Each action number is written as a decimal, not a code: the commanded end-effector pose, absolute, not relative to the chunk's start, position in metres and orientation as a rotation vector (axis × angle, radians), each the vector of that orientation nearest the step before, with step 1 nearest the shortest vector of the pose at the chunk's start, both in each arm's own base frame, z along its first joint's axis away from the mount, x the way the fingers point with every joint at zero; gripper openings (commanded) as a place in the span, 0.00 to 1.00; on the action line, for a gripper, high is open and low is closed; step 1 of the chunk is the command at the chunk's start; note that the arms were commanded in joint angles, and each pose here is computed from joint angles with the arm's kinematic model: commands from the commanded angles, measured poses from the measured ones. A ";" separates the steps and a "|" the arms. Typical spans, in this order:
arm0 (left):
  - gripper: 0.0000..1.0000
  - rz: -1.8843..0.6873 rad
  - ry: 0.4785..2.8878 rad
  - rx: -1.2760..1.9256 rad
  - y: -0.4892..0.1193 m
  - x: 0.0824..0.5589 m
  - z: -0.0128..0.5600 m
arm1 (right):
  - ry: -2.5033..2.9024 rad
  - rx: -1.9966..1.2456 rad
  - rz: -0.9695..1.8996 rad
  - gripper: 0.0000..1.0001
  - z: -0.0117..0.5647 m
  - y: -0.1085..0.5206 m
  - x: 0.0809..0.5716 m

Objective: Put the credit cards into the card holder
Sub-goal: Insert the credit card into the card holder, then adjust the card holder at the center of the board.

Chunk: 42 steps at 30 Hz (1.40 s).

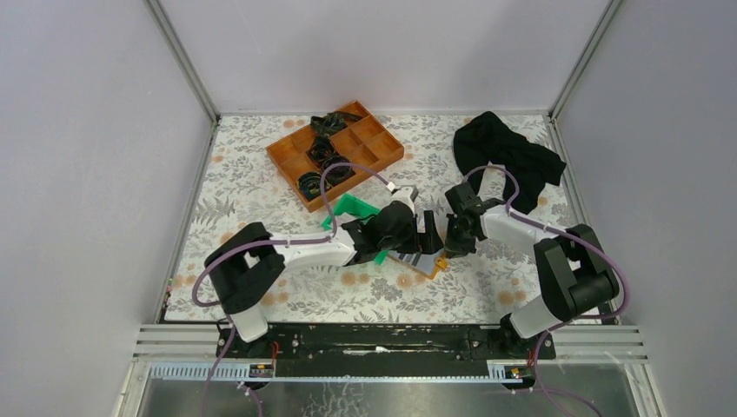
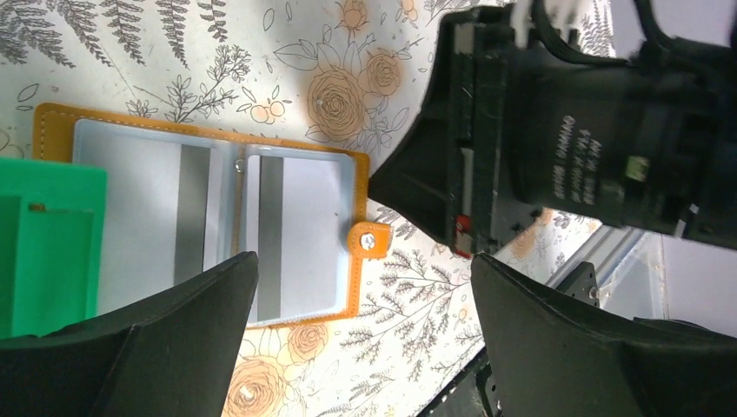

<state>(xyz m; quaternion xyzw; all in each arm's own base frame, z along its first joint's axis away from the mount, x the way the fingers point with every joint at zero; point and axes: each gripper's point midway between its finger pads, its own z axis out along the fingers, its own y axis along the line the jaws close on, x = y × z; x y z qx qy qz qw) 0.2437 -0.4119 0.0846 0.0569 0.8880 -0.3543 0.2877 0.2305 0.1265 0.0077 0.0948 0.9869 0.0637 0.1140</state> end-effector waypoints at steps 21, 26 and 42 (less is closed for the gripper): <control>1.00 -0.742 2.427 0.027 -0.324 0.204 0.048 | 2.817 0.226 0.119 0.12 0.008 0.133 0.303; 1.00 -0.669 2.442 -0.016 -0.300 0.196 0.044 | 2.779 0.218 0.066 0.13 0.020 0.124 0.313; 1.00 -0.722 2.372 -0.072 -0.275 0.181 0.084 | 2.533 0.060 0.184 0.23 0.119 0.148 0.341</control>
